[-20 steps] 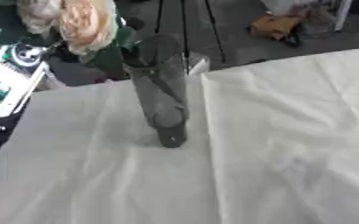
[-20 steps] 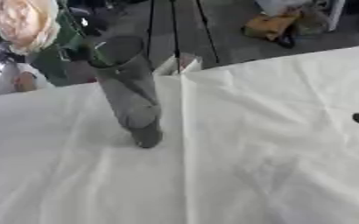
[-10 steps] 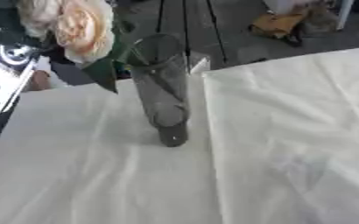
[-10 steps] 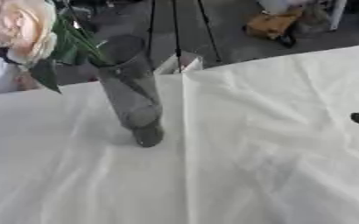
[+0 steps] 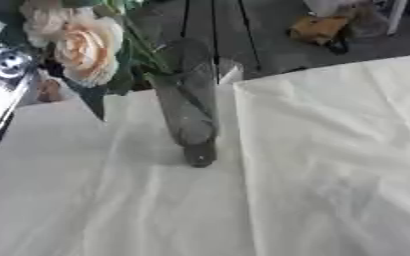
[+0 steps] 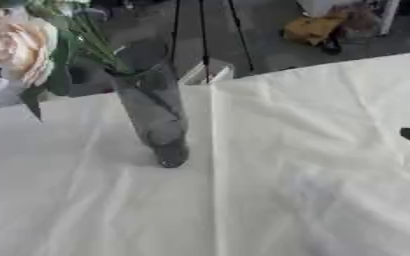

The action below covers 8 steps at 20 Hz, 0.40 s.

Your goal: Arrange flowers into the vase.

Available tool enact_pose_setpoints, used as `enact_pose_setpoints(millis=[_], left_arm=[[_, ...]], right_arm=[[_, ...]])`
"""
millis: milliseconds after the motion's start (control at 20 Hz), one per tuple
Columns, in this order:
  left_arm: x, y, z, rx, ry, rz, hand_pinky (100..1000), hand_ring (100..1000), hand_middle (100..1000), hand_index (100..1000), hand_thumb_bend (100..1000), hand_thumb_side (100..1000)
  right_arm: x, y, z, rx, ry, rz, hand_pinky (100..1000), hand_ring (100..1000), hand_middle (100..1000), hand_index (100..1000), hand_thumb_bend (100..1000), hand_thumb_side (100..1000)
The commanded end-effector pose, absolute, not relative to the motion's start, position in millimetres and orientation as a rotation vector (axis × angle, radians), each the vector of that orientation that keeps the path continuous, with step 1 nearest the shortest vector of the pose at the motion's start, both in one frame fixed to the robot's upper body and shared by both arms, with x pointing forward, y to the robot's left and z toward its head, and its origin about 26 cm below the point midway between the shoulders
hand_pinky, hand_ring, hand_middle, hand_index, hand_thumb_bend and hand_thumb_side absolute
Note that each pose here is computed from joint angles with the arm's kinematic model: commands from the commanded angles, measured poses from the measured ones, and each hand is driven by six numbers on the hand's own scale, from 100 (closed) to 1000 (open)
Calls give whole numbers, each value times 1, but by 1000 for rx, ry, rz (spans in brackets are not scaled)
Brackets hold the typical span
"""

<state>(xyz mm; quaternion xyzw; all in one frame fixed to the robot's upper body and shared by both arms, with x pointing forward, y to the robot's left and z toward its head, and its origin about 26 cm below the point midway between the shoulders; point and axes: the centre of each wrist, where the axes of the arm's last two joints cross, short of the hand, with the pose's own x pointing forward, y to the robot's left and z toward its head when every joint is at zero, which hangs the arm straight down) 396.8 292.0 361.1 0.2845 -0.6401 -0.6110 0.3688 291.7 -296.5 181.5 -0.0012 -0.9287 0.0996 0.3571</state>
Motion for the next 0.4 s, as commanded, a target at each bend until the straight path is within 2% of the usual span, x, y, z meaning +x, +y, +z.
enact_pose_setpoints(millis=[50,400], left_arm=[[387,310,377,803,-1624,-1554,978,937,941,1000,1000,1000],[381,320,367,774,-1573,-1568,968,930,933,1000,1000,1000]], right_arm=[[289,-299,188,-13,-2424,261,954,817,397,748,100,845],[288,-300,187,-13,-2431,241,951,817,400,748,100,848]])
